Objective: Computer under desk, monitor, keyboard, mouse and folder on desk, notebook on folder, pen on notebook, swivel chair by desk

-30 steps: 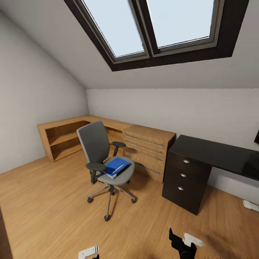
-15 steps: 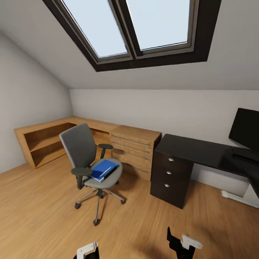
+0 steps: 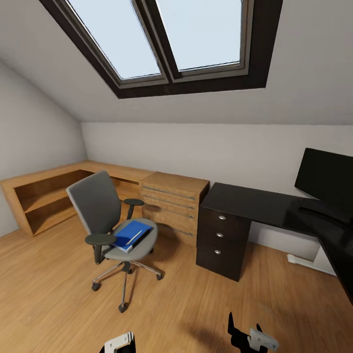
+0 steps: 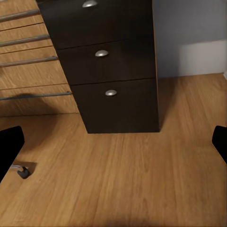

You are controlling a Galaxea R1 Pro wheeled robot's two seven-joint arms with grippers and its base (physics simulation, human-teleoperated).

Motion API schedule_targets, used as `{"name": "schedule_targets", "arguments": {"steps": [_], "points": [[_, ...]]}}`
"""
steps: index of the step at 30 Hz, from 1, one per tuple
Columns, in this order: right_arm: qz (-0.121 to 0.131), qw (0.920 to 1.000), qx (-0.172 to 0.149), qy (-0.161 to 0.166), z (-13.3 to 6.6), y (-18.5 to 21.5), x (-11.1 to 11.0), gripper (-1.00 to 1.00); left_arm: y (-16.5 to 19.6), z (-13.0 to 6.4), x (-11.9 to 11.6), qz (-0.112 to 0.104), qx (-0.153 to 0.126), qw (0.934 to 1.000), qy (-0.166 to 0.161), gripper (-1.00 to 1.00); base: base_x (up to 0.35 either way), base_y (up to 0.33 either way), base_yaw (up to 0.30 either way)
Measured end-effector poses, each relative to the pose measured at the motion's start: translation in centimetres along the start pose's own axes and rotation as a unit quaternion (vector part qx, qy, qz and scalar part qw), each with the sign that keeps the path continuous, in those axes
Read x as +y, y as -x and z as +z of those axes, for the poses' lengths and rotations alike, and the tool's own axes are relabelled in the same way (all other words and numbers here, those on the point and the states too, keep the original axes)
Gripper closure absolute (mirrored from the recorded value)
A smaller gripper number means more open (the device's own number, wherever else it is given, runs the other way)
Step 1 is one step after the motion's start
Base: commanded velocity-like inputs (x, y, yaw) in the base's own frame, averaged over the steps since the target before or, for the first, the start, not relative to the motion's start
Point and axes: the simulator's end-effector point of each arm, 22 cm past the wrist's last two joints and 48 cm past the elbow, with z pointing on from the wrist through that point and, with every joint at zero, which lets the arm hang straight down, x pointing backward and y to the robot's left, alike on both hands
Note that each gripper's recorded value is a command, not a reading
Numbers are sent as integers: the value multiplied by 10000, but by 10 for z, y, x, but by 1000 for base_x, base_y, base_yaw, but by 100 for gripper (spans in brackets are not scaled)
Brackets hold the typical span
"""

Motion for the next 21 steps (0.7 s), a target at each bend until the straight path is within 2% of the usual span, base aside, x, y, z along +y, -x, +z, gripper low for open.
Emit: {"name": "schedule_targets", "arguments": {"steps": [8, 12, 18, 21], "points": [[6, 10000, 44, 38, -4, 10, 7, -100, 10, -7, -1, 6, 20, 10000, 0, -100, 0, 0, 0], [-75, 9995, 240, 174, -6, 7, 15, -100, 15, -10, -2, 11, 14, 10000, 0, -100, 0, 0, 0], [-142, 9992, 310, 230, -8, 13, 17, -100, 21, -16, -2, 29, 44, 10000, 1, -100, 0, 0, 0], [-150, 9991, 299, 250, -8, 18, 19, -100, 24, -19, -10, 41, 121, 9999, -47, -100, 0, 0, 0]]}}
